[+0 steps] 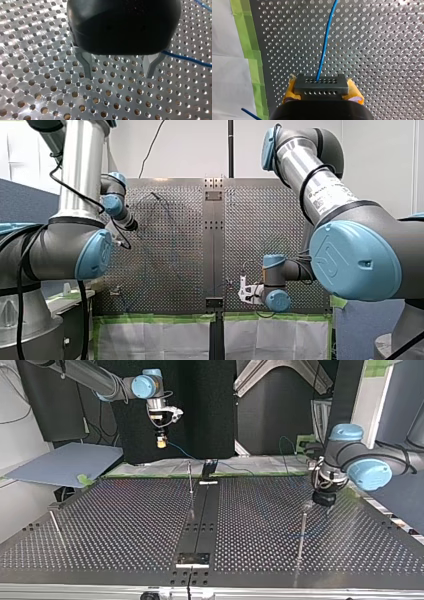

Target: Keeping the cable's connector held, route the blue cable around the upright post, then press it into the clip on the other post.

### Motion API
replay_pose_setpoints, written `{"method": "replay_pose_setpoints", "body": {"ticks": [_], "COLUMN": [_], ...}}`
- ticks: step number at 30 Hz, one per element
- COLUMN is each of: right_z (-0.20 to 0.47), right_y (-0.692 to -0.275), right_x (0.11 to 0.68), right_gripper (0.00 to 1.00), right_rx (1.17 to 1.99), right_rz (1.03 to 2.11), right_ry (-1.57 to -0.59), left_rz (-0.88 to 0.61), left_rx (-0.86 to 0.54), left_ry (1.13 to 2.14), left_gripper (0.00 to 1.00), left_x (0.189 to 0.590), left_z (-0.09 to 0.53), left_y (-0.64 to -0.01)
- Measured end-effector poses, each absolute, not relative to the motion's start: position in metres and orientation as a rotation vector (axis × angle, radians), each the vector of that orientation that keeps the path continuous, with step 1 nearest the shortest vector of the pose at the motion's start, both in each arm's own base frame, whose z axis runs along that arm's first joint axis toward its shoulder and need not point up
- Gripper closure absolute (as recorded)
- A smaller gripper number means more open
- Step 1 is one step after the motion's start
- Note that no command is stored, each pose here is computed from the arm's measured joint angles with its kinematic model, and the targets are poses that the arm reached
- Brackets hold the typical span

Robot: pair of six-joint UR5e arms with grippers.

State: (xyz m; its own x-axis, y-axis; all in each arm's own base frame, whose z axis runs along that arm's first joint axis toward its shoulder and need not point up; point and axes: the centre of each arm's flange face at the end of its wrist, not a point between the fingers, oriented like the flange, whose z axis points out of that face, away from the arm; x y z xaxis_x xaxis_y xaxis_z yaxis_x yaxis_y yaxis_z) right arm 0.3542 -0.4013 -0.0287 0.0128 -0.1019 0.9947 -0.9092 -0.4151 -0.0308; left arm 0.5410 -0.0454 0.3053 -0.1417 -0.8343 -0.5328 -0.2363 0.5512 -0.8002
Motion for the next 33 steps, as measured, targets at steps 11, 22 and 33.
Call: {"method": "replay_pose_setpoints", "body": {"ticks": [11, 22, 33], "right_z": [-0.029, -0.029, -0.028], "right_y": [-0.401, -0.402, -0.402], "right_x": [0.354, 0.354, 0.354], "right_gripper": [1.0, 1.0, 1.0], "right_rx": [1.597, 1.596, 1.595], "right_rz": [1.476, 1.478, 1.479], "right_ry": [-1.058, -1.057, -1.057], "left_rz": [-0.722, -0.838, -0.942], "left_rx": [-0.893, -0.872, -0.865], "left_ry": [1.693, 1.655, 1.628], "left_gripper": [0.0, 0.0, 0.0], "left_x": [0.527, 0.523, 0.517], "left_z": [0.299, 0.311, 0.31], "left_y": [-0.046, -0.053, -0.062]}}
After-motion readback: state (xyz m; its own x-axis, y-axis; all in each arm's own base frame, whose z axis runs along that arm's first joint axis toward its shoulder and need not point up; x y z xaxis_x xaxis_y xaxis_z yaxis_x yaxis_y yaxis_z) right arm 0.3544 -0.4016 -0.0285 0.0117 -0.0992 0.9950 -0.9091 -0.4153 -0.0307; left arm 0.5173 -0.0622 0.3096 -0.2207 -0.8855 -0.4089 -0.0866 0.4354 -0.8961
